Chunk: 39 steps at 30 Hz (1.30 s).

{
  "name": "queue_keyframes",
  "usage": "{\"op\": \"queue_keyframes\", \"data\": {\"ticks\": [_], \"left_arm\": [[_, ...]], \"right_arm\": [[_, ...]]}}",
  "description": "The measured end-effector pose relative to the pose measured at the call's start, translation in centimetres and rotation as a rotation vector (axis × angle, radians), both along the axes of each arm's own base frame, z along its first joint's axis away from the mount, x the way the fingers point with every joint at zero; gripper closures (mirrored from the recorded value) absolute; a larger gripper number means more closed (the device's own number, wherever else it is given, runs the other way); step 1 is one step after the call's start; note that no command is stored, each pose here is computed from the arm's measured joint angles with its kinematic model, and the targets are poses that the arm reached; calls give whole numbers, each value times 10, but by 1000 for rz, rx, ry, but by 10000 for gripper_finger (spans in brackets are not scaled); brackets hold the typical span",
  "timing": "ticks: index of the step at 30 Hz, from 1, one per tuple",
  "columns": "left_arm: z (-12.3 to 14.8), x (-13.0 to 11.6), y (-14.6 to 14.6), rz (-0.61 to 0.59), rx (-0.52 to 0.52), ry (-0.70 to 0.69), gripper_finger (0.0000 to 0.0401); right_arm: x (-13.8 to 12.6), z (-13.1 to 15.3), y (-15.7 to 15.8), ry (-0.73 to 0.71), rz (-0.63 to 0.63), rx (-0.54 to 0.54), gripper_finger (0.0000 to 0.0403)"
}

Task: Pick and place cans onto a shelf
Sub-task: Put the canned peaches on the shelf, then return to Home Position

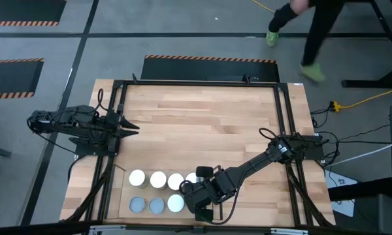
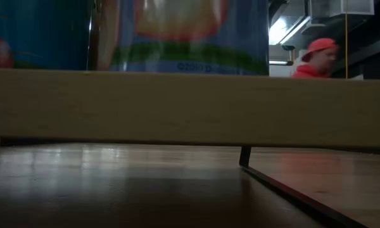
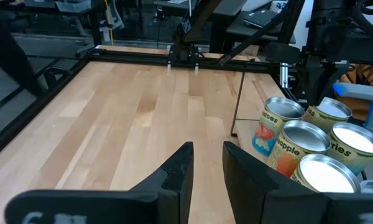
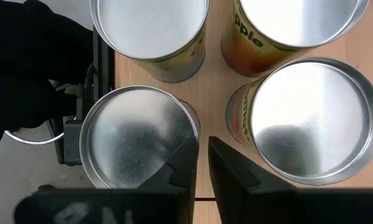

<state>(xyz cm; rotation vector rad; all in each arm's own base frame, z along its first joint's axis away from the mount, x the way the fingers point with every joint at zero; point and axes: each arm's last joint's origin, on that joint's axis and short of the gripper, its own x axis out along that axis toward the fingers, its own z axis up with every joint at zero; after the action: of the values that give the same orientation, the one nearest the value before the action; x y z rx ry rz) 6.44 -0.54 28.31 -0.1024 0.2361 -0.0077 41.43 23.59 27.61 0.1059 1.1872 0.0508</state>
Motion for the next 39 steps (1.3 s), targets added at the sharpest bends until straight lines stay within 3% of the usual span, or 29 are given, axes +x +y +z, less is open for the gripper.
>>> {"op": "queue_keyframes", "data": {"ticks": [10, 19, 23, 32, 39], "left_arm": [[0, 0, 0, -1, 0, -1, 322], [11, 8, -1, -1, -5, -107, 322], [23, 14, -2, 1, 51, -211, 322], [49, 14, -2, 12, 129, -477, 322], [50, 7, 0, 22, 183, -493, 322]], "right_arm": [[1, 9, 0, -34, 15, 14, 357], [-11, 57, -19, -169, 92, 30, 357], [-23, 85, -37, -211, 134, 8, 357], [-72, 160, -86, -344, 98, 29, 357], [-128, 212, -114, -514, 123, -105, 357]]}}
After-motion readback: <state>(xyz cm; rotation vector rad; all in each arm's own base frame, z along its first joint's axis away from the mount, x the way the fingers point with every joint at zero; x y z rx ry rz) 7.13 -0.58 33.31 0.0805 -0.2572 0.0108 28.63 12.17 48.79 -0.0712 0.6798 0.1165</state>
